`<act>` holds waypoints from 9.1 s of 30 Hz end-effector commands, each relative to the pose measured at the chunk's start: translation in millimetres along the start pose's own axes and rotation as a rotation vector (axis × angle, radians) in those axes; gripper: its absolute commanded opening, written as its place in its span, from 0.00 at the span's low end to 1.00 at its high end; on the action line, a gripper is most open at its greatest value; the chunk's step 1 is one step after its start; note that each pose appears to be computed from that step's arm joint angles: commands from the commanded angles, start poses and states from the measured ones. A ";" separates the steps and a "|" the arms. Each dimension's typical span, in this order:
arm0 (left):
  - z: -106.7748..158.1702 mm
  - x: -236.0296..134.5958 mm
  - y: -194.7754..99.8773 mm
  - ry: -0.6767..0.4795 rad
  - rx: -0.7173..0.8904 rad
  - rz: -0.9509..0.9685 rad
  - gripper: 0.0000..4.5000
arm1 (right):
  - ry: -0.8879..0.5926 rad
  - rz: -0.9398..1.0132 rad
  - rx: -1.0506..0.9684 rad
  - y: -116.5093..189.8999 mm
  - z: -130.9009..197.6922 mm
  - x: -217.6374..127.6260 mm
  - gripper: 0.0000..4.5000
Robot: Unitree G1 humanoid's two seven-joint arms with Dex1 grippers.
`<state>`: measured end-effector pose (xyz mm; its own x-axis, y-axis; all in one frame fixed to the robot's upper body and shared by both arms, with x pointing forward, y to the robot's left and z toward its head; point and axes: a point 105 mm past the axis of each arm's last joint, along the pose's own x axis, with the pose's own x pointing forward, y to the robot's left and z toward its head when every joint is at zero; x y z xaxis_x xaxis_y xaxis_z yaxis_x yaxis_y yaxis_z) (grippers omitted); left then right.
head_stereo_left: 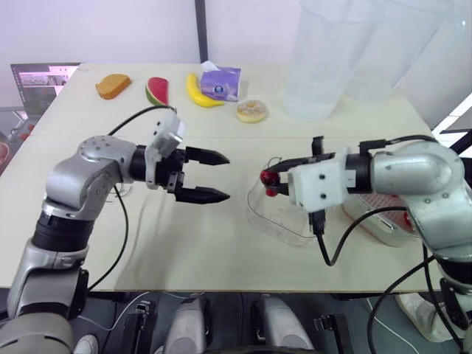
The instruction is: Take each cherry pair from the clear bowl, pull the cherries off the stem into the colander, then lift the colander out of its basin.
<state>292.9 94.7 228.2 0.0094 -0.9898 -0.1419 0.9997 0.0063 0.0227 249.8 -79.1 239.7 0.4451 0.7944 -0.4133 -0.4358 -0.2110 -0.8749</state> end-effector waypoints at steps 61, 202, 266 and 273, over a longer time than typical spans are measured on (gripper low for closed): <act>46.6 7.7 41.8 -0.365 -0.497 -0.098 0.19 | -0.199 -0.358 -0.551 -26.8 16.5 1.9 0.18; -11.7 20.0 21.7 -0.066 -0.066 0.013 0.00 | 0.331 -0.017 1.121 71.8 -88.1 29.9 1.00; 0.1 81.0 32.7 -0.015 0.169 -0.157 0.54 | 0.309 0.147 0.063 27.6 -39.5 10.7 0.00; -4.3 84.6 35.6 0.001 0.161 -0.159 0.54 | 0.316 0.147 0.064 26.4 -39.9 11.3 0.00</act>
<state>331.2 15.9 201.5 -0.1347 -0.9788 -0.1544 0.9831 -0.1514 0.1025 273.1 -98.1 186.8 0.5483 0.5357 -0.6421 -0.6084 -0.2713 -0.7458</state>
